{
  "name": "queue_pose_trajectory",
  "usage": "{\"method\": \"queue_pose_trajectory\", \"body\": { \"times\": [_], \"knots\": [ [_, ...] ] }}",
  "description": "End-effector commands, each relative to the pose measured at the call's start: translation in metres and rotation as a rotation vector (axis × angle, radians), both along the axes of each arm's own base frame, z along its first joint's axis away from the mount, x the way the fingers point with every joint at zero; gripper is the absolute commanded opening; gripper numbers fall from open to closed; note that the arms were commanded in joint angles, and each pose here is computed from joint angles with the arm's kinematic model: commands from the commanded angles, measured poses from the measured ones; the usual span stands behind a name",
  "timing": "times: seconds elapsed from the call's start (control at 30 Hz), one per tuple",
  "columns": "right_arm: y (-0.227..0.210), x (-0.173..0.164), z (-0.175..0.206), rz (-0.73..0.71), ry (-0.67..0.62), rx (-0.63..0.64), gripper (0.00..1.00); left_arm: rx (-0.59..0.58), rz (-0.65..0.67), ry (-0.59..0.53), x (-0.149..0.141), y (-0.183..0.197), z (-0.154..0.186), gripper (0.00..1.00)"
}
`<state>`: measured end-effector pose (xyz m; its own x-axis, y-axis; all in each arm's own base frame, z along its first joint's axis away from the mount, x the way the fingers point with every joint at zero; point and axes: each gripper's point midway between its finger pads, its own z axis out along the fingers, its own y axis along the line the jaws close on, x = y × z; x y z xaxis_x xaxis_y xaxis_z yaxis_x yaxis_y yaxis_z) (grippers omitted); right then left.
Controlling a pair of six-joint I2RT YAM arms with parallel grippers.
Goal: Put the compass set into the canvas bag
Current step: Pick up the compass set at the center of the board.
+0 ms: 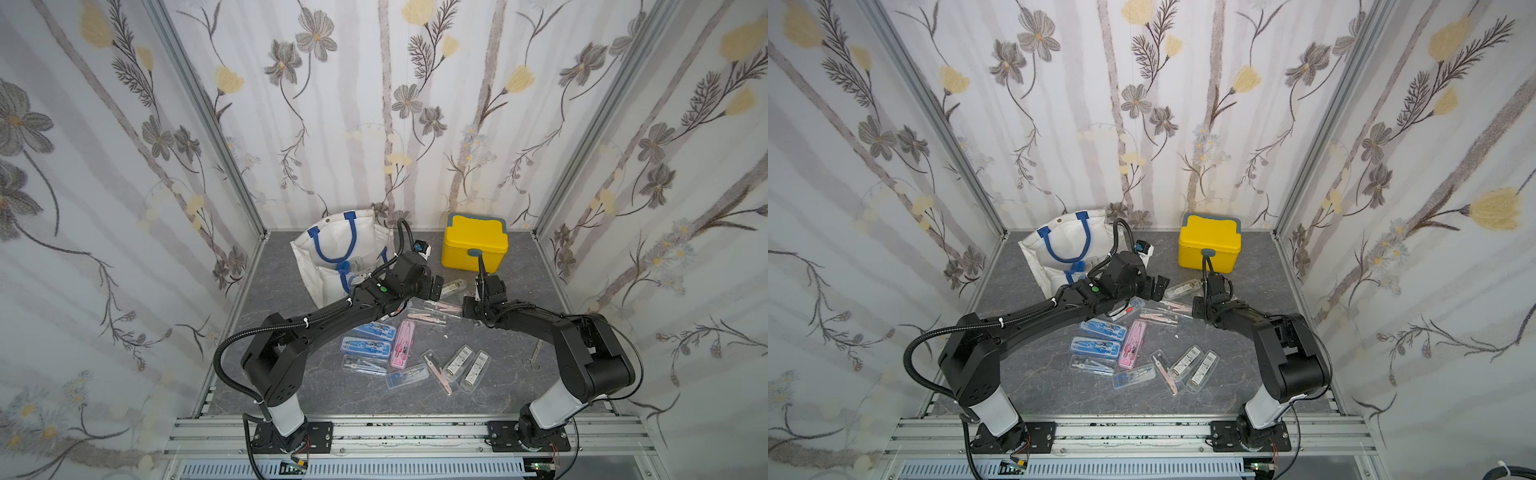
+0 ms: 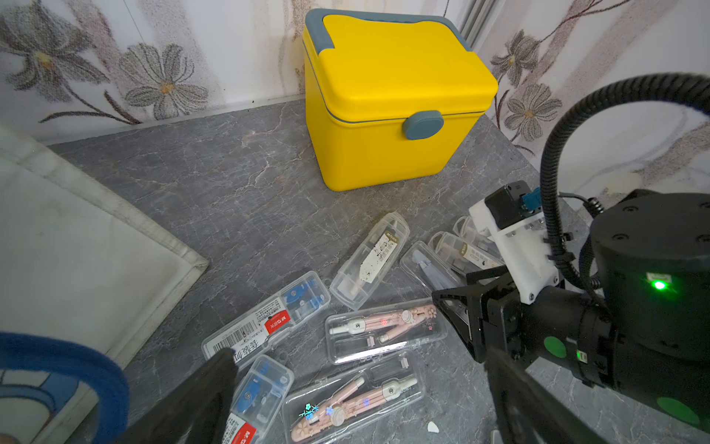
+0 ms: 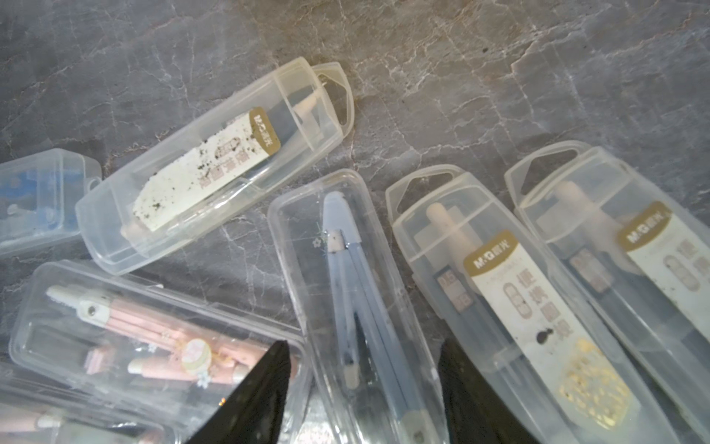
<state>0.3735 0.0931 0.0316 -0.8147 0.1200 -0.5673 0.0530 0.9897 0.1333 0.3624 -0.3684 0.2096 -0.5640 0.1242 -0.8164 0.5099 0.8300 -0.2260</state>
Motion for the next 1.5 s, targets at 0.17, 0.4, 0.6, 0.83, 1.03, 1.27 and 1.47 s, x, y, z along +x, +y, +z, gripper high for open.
{"method": "queue_pose_trajectory", "body": {
  "times": [0.17, 0.4, 0.6, 0.83, 1.03, 1.27, 1.47],
  "knots": [
    [-0.022, -0.025, -0.01, -0.073, 0.087, -0.071, 0.59, -0.004, 0.014, -0.013, 0.003, 0.001, 0.001, 1.0],
    [-0.016, -0.027, -0.012, -0.047, 0.104, -0.048, 0.59, 0.003, 0.011, -0.012, 0.003, 0.001, -0.003, 1.0],
    [-0.009, -0.026, -0.024, -0.031, 0.131, -0.025, 0.57, 0.001, 0.007, -0.012, 0.005, -0.001, -0.003, 1.0],
    [-0.007, -0.02, -0.016, -0.03, 0.103, -0.018, 0.47, -0.001, 0.034, -0.015, 0.008, 0.002, -0.003, 1.0],
    [0.009, -0.01, 0.026, 0.045, -0.056, 0.061, 0.45, -0.04, 0.053, -0.006, 0.011, 0.005, -0.001, 1.0],
    [0.046, -0.004, 0.1, 0.22, -0.291, 0.18, 0.45, -0.147, 0.035, 0.025, 0.012, -0.001, 0.009, 1.0],
    [0.09, -0.018, 0.148, 0.424, -0.484, 0.227, 0.46, -0.289, -0.06, 0.059, 0.002, -0.02, 0.028, 1.0]
  ]
}}
